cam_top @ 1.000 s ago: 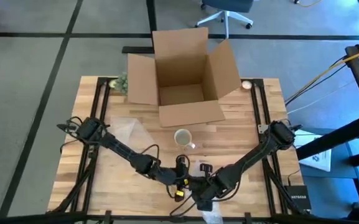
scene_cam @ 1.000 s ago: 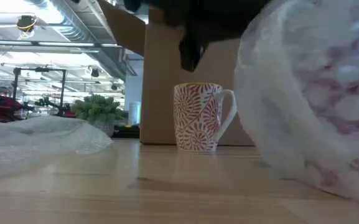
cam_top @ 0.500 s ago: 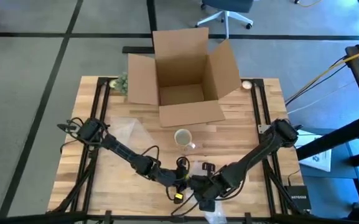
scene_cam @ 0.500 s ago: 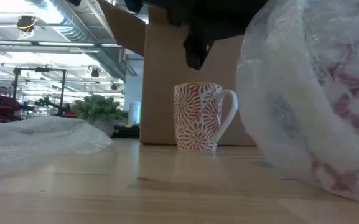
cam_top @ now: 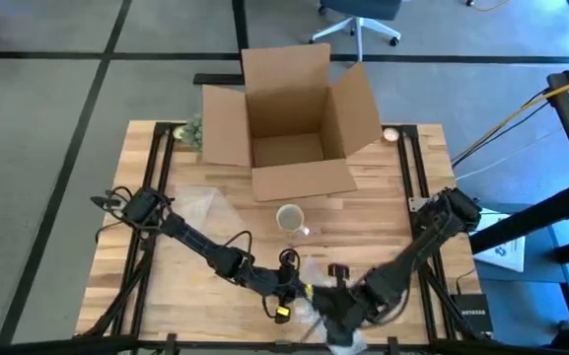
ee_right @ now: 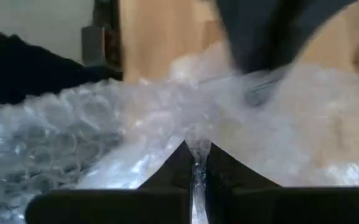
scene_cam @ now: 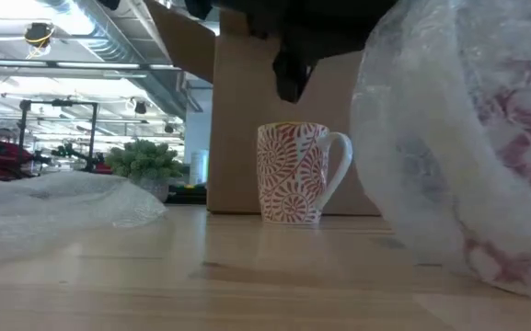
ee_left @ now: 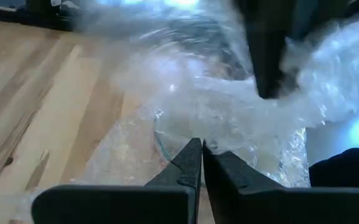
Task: Wrap mug
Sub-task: Wrap the red mug with transparent bubble wrap
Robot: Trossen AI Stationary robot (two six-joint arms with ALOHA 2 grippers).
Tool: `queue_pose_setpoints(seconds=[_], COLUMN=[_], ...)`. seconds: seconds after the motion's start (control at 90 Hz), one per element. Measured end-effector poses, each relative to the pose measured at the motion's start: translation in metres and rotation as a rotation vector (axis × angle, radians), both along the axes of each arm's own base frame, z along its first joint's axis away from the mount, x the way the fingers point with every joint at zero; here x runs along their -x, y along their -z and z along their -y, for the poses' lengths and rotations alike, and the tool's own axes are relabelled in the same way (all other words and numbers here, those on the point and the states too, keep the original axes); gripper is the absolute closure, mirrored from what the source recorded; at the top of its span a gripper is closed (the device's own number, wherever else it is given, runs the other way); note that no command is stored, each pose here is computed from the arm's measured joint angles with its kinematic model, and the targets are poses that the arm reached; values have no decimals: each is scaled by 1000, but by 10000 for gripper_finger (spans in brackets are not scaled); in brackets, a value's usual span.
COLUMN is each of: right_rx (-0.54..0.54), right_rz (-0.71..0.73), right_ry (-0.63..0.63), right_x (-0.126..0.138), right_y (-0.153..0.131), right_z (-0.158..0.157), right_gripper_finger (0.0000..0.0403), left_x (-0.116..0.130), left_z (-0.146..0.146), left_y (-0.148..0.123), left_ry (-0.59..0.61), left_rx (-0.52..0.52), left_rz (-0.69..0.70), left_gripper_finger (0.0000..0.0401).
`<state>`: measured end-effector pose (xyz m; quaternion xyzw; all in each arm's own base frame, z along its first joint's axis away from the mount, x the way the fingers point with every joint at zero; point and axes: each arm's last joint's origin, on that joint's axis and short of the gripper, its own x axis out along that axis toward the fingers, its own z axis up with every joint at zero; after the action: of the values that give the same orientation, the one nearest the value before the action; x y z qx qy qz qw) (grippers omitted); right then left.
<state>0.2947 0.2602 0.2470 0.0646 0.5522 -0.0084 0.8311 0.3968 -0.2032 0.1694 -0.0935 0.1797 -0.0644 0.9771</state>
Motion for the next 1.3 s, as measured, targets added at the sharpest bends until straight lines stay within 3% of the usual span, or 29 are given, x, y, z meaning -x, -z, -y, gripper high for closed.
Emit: queue_pose_setpoints(seconds=[0.222, 0.411, 0.633, 0.8, 1.0, 1.3], right_rx=[81, 85, 89, 98, 97, 42], right_rz=[-100, -100, -75, -85, -80, -78], right_ry=[106, 118, 108, 97, 99, 66], right_x=[-15, -21, -20, -20, -21, -6], right_y=[46, 52, 47, 50, 49, 0], right_z=[14, 17, 17, 18, 18, 20], right_gripper_finger=[402, 402, 402, 402, 402, 402], left_x=[0, -4, -1, -8, -15, -17], left_z=[0, 6, 14, 12, 12, 7], left_y=[-1, -13, -35, -12, 9, 12], left_ry=[3, 41, 75, 57, 65, 35], left_rx=[-1, -1, -40, 6, 21, 12], left_rz=[13, 39, 97, 8, 0, -21], left_gripper_finger=[400, 400, 400, 400, 400, 400])
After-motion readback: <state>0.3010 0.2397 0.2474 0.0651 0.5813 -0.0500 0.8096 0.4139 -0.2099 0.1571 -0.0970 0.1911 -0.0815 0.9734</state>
